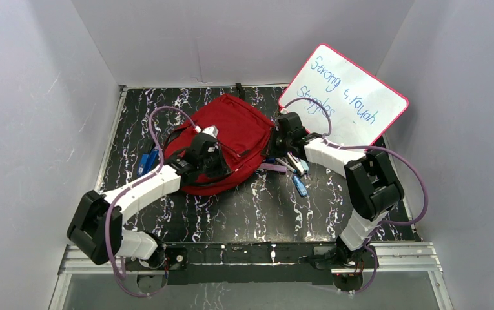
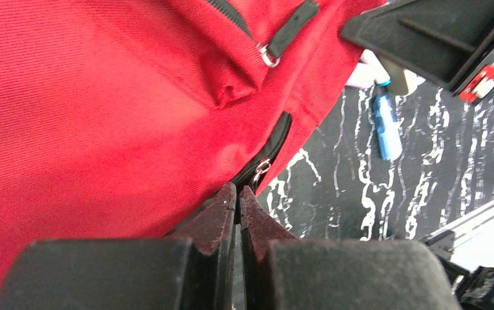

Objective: Pack the student bag
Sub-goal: Zip the student bag at the center of the board.

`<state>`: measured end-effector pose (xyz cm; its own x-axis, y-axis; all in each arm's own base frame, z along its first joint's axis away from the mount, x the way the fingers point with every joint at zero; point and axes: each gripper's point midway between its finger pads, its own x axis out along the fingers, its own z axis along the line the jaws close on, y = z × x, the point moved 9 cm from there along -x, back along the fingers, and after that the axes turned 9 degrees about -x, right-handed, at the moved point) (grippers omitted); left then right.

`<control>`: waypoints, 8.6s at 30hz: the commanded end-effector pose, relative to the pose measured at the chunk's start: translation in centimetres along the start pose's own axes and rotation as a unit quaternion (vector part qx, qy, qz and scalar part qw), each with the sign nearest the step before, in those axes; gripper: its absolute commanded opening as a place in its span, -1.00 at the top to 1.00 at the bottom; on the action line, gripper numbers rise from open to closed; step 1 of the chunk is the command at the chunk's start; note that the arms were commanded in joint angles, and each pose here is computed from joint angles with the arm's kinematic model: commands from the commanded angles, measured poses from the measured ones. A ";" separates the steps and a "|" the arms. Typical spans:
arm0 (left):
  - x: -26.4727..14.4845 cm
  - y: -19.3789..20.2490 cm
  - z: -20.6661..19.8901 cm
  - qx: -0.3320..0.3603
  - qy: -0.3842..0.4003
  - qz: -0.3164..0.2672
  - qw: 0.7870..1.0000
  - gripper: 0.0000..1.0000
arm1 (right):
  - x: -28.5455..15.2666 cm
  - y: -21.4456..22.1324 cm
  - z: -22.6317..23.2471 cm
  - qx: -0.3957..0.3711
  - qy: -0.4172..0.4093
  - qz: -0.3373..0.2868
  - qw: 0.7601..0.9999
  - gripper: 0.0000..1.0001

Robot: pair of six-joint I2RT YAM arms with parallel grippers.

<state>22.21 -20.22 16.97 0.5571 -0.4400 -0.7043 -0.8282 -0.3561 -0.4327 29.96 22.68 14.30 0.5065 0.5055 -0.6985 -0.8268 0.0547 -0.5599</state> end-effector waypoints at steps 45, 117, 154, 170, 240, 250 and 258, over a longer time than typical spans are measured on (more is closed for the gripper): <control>-11.1 -3.4 3.1 0.065 -0.163 -0.191 0.966 1.00 | -6.6 -0.4 5.9 -0.336 -0.181 -0.112 0.918 -0.09; -9.8 -14.3 11.1 -0.090 -0.303 -0.253 0.914 1.00 | -3.6 10.6 12.0 -0.673 -0.299 -0.163 0.656 1.00; -7.5 -16.8 7.5 0.060 -0.004 -0.169 0.984 1.00 | -8.3 6.4 17.1 -0.543 -0.333 -0.233 0.735 -0.43; -9.8 -14.9 5.1 0.042 -0.002 -0.147 0.988 1.00 | -3.6 6.1 21.8 -0.423 -0.293 -0.222 0.828 -0.70; -2.7 -15.3 9.5 0.054 -0.246 -0.083 0.964 1.00 | -7.2 20.6 19.2 -0.557 -0.393 -0.131 0.720 1.00; 0.0 -16.0 10.0 0.053 -0.246 -0.070 0.965 1.00 | -7.1 22.5 18.4 -0.600 -0.413 -0.086 0.680 1.00; 0.7 -16.6 8.7 0.058 -0.183 -0.065 0.979 1.00 | -6.7 24.2 18.3 -0.621 -0.421 -0.057 0.658 1.00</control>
<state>31.14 -7.83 15.62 0.3710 -0.0786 -0.9253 -0.9027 -0.2643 -0.3395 7.39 35.94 13.81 0.1001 0.9129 -0.3957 0.2906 -0.4072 -0.8659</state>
